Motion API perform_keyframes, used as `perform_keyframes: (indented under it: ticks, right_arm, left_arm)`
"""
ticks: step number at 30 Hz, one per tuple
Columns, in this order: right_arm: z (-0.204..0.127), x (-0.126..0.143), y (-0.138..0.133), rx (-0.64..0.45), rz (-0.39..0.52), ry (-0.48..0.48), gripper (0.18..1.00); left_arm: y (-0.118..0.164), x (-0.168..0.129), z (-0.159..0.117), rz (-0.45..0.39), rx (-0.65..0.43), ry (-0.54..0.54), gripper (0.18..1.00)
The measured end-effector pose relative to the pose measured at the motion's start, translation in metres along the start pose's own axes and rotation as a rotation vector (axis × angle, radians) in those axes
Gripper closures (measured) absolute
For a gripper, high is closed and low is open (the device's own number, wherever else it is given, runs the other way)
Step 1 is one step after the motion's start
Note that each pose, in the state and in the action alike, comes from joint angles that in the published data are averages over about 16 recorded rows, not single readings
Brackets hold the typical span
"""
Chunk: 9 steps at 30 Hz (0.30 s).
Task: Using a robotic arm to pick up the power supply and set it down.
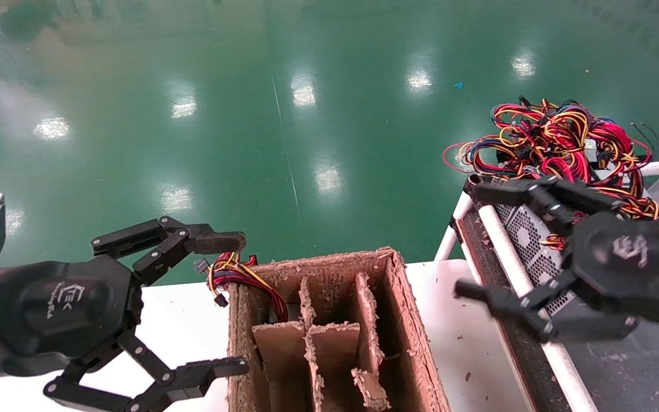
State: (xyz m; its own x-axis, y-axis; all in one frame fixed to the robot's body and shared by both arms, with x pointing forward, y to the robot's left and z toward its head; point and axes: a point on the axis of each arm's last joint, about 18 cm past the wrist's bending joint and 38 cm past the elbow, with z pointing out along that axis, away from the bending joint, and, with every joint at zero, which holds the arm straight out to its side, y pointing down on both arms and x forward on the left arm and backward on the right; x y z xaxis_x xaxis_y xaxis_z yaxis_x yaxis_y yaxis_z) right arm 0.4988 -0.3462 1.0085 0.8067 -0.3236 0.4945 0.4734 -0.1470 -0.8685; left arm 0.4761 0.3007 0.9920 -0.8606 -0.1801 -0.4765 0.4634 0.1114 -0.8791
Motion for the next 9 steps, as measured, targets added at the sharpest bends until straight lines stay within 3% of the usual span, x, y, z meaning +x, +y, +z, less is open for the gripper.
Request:
perform_keyframes:
  ticks: [9]
  right_arm:
    - [0.021,-0.025,-0.002,0.018,0.012,-0.095,0.178]
  left_arm:
    - [0.000,0.000,0.000,0.000,0.000,0.000,0.184]
